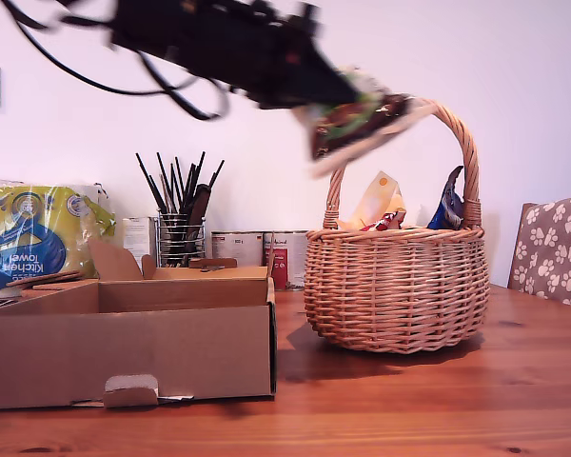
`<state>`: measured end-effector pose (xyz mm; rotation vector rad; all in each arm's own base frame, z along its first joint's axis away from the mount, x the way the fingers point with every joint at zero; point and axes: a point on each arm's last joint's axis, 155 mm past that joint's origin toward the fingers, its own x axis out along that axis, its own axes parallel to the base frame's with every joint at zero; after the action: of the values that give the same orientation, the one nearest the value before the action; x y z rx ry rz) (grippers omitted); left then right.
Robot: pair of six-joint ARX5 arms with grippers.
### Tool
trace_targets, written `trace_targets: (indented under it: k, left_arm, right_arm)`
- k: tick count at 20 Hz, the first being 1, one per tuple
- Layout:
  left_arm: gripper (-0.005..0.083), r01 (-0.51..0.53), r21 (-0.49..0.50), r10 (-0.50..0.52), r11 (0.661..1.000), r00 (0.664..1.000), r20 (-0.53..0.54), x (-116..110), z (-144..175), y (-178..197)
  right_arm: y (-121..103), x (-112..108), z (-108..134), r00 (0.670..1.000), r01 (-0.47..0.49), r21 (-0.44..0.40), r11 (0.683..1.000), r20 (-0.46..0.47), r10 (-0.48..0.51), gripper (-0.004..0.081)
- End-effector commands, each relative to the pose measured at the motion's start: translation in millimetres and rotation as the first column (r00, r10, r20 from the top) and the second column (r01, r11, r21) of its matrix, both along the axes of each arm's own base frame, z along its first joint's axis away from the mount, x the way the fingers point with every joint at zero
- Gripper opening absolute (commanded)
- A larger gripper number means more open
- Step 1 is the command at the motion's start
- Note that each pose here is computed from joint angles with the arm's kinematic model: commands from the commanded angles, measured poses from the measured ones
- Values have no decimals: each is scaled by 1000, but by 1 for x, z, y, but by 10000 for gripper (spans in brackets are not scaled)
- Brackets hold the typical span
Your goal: Move the bags of Easter eggs from the cardboard box on the left into the woven basket on the right side.
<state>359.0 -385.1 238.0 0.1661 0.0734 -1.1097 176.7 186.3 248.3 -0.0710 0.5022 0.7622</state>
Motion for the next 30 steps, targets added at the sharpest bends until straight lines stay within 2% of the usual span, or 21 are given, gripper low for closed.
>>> trace_targets:
  k: [1,5,10,14,19,24,25,26,27,28,29,30]
  left_arm:
    - [40,-22,-4,22,1000,1000,4,10,-19,-9]
    - [40,-73,-11,73,997,997,28,36,-27,-28]
    - [40,-73,1,73,997,997,15,63,-38,-52]
    - [40,-80,75,84,994,995,-55,76,-77,-62]
    - [40,-64,197,98,978,981,-167,72,-129,-58]
    - [64,-69,215,106,974,980,-166,74,-125,-55]
    - [121,-69,217,106,974,980,-168,74,-121,-55]
    - [260,-66,222,105,973,980,-170,72,-118,-54]
    - [452,-58,225,97,973,981,-170,70,-112,-53]
    - [597,-56,229,97,972,980,-175,67,-107,-51]
    - [637,-56,234,100,971,979,-180,64,-99,-48]
    - [633,-54,238,100,970,978,-184,61,-90,-45]
  right_arm:
    - [1,-1,-1,1000,-5,1,1000,0,5,-12]
    - [-1,-3,2,1000,-6,11,1000,9,6,-12]
    - [-2,-4,4,1000,-5,15,1000,13,5,-12]
    - [-2,-4,4,1000,-6,15,1000,14,6,-12]
    - [-2,-3,4,1000,-6,13,1000,16,6,-12]
    - [-2,-3,4,1000,-6,13,1000,16,6,-12]
    - [-2,-3,4,1000,-6,14,1000,17,6,-12]
    - [-2,-3,4,1000,-6,13,1000,16,5,-12]
    - [-2,-3,4,1000,-6,13,1000,16,5,-12]
    - [-2,-3,4,1000,-6,13,1000,16,6,-12]
    - [-2,-3,4,1000,-6,13,1000,16,6,-12]
    - [-2,-3,4,1000,-6,13,1000,16,5,-12]
